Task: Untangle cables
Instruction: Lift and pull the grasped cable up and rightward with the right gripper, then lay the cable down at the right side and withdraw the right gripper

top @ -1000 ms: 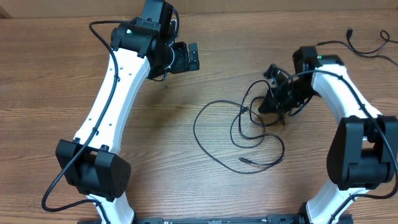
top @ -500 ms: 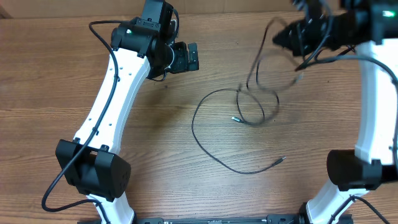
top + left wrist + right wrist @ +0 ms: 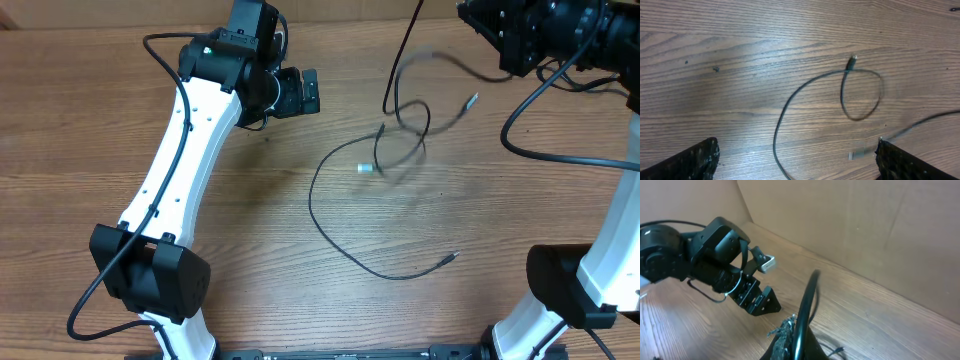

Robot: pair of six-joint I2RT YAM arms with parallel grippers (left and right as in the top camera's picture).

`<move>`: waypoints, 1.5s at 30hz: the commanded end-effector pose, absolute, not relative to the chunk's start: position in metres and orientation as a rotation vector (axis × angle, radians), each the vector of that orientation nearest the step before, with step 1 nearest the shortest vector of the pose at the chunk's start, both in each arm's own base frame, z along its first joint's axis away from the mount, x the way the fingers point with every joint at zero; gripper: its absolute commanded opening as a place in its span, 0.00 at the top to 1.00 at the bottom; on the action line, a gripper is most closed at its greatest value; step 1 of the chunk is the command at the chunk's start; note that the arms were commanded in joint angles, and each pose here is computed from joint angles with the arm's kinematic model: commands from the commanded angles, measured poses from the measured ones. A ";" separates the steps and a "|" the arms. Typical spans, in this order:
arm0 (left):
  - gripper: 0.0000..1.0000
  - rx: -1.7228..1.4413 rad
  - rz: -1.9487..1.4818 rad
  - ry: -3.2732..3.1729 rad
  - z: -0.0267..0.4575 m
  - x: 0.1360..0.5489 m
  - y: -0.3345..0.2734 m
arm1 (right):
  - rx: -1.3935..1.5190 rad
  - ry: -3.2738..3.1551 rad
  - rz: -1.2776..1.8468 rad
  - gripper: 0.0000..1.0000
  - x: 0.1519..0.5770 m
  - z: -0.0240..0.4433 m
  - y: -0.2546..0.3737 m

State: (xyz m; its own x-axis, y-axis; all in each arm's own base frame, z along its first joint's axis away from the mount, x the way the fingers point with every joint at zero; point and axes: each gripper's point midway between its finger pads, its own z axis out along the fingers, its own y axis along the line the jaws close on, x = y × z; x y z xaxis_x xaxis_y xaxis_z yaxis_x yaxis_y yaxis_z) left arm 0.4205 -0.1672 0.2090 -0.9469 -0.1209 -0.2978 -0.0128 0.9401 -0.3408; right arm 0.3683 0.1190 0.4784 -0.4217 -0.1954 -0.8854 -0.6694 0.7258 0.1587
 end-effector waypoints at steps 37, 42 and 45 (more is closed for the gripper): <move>0.00 -0.089 -0.475 2.771 0.209 0.423 -0.165 | 0.165 2.188 0.004 0.96 0.413 0.445 -0.068; 0.00 -0.089 -0.475 2.771 0.209 0.423 -0.165 | 0.222 2.247 -0.008 0.96 0.425 0.421 -0.088; 0.00 -0.089 -0.475 2.771 0.209 0.423 -0.165 | 0.244 2.270 -0.012 0.96 0.433 0.410 -0.098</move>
State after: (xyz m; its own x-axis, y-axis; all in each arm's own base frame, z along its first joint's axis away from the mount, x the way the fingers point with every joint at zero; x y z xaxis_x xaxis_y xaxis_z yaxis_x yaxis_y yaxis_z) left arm 0.4205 -0.1672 0.2090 -0.9469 -0.1209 -0.2978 -0.0128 0.9401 -0.3408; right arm 0.4270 -0.0886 0.4146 -0.6357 0.1540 -0.7565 0.1555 0.9854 0.0699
